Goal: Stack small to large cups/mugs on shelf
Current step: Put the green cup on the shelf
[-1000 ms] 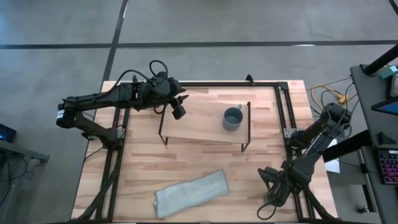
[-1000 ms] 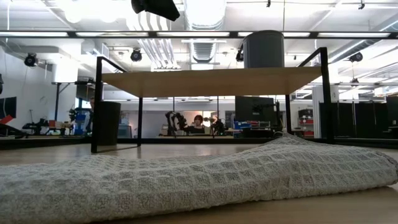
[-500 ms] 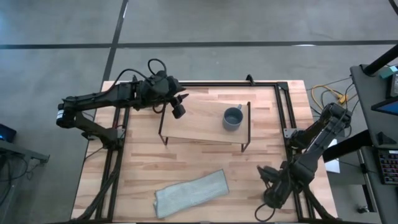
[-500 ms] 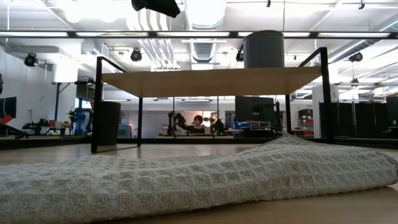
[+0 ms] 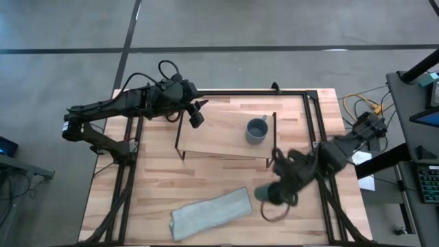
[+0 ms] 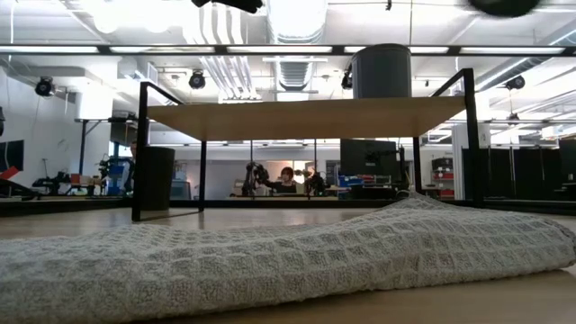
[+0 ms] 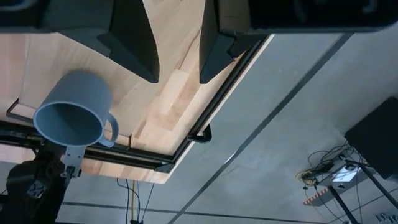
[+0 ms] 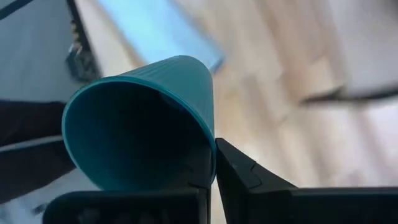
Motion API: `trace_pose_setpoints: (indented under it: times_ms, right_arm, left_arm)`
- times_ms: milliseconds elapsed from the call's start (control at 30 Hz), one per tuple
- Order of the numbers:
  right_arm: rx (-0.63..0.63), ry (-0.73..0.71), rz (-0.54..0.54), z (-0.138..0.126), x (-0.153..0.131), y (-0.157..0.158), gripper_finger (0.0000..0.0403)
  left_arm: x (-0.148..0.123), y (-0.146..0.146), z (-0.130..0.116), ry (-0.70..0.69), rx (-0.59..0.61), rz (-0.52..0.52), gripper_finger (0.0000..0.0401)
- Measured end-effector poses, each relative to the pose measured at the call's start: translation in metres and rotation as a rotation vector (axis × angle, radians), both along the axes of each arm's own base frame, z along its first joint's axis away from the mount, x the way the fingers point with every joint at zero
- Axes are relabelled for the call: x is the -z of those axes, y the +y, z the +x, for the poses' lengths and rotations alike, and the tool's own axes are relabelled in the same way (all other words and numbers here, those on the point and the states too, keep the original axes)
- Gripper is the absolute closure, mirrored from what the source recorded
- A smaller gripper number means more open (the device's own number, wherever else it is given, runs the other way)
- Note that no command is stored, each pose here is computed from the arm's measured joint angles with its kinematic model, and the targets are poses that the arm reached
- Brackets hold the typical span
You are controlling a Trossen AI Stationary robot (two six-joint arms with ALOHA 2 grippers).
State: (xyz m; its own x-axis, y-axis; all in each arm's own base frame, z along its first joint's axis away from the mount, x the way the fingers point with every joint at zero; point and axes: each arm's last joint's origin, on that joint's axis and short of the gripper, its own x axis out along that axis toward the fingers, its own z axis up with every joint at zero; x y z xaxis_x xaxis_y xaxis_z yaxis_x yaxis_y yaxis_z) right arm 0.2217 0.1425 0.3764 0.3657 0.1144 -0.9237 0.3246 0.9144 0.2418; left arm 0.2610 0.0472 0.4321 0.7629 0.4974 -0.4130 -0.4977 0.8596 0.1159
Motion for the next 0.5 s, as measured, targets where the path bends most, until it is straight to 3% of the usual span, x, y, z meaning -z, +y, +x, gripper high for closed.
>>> trace_pose_setpoints:
  times_ms: [500]
  right_arm:
    - [-0.015, -0.256, -0.264, 0.07, -0.058, -0.122, 0.0394]
  left_arm:
    - [0.002, -0.001, -0.006, 0.05, 0.002, -0.013, 0.0301]
